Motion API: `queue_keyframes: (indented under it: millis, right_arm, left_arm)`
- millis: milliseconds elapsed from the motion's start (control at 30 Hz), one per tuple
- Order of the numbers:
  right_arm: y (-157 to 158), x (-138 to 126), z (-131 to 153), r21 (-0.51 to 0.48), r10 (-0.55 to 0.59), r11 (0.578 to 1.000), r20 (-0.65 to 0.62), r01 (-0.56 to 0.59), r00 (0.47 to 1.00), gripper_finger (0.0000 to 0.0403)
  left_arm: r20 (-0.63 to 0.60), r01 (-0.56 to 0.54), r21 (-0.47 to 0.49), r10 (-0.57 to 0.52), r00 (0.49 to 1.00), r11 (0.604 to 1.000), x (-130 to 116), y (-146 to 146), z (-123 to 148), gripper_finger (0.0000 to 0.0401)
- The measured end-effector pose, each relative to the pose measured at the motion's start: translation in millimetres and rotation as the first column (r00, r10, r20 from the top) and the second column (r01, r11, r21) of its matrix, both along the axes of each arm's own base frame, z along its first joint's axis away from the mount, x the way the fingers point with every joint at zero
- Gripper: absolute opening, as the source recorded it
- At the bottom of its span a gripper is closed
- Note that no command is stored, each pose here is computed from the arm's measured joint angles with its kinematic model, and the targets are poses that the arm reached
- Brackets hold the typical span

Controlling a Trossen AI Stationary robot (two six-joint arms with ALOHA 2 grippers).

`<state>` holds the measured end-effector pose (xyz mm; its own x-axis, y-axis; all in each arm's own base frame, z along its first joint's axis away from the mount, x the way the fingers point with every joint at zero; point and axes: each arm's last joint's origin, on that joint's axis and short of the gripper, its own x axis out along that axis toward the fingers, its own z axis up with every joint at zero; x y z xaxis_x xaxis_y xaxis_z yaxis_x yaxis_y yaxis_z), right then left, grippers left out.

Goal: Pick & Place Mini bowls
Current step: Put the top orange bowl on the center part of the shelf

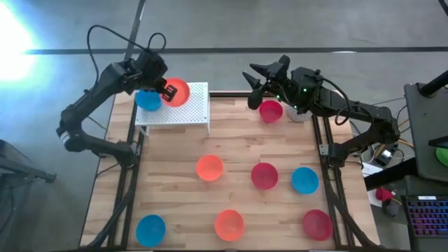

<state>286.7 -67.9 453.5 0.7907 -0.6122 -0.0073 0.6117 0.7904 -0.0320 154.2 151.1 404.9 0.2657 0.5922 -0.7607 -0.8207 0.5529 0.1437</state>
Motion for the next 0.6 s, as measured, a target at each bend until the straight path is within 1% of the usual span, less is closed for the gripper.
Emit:
queue_keyframes:
  millis: [167,400,500,600]
  right_arm:
    - [0.0,0.0,0.0,-0.018,0.0,1.0,-0.014,0.0,1.0,0.0173]
    - [0.1,0.0,0.0,-0.025,0.0,1.0,-0.019,-0.001,1.0,0.0173]
    - [0.2,-0.2,0.2,-0.024,0.0,1.0,-0.018,-0.001,1.0,0.0173]
    - [0.2,-0.4,0.3,-0.024,0.001,1.0,-0.017,-0.001,1.0,0.0173]
  left_arm:
    - [-0.024,-0.029,-0.065,0.028,0.999,0.997,-6.7,7.7,-5.7,0.0]
    - [-0.052,-0.103,-0.089,0.099,0.994,0.991,-12.8,26.9,-13.1,0.0]
    - [-0.069,-0.121,-0.118,0.113,0.991,0.986,-10.1,37.8,-20.4,0.0]
    - [-0.078,-0.095,-0.142,0.085,0.993,0.985,-1.9,47.4,-28.5,0.0]
